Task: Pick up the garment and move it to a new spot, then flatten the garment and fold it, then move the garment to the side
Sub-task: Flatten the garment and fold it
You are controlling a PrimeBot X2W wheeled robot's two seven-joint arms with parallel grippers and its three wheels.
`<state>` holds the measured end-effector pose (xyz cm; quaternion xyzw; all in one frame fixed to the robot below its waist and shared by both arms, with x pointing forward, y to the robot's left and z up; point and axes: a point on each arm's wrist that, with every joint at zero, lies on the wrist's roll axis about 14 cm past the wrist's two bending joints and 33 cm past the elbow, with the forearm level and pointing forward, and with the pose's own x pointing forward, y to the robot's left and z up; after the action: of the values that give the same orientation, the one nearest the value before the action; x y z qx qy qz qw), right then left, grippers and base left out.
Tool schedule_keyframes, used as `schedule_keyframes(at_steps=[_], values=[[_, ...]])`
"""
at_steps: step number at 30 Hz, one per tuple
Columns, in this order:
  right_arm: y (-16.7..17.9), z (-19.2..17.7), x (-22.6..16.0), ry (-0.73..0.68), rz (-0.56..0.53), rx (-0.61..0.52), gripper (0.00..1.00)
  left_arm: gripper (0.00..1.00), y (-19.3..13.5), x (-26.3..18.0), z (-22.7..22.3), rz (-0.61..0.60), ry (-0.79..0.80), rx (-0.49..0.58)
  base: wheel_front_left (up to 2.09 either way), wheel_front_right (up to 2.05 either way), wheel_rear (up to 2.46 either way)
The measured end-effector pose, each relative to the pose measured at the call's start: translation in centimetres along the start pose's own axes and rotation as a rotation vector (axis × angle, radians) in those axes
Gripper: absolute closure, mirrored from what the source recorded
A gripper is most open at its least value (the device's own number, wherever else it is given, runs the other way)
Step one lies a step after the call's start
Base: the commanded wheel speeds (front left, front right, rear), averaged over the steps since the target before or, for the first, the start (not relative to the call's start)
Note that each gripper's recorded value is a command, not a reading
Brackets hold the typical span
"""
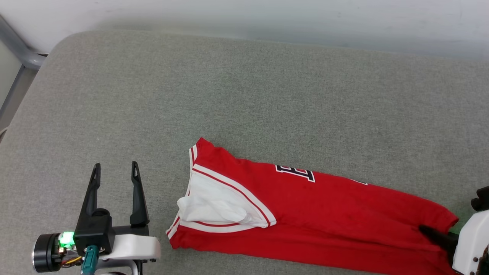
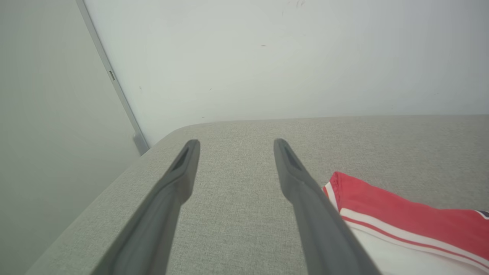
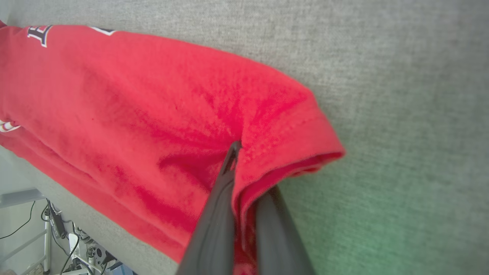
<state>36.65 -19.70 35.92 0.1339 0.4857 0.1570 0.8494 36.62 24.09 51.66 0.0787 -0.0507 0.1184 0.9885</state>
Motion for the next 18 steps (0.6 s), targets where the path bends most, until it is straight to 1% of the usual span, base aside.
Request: schedule_keyframes(at_steps=[4, 8, 14, 18], values=[[-0.7, 0.8, -0.7, -0.036, -0.016, -0.004, 1.0, 0.0, -0.2, -0.3, 0.0, -0.014, 0.0, 0.005, 0.0, 0.0, 0.0], [-2.3, 1.9, -1.9, -0.082, -0.057, 0.0, 1.0, 0.0, -1.0, -0.4, 0.4, -0.042, -0.013, 0.01, 0.0, 0.0, 0.0], [-5.8, 3.3, -4.0, -0.124, -0.157, 0.003, 1.0, 0.0, -1.6, -0.6, 0.7, -0.065, -0.023, 0.013, 0.0, 0.0, 0.0], [-8.8, 3.7, -5.9, -0.124, -0.263, -0.028, 1.0, 0.0, -1.7, -0.8, 0.7, -0.07, -0.023, 0.012, 0.0, 0.0, 0.0]])
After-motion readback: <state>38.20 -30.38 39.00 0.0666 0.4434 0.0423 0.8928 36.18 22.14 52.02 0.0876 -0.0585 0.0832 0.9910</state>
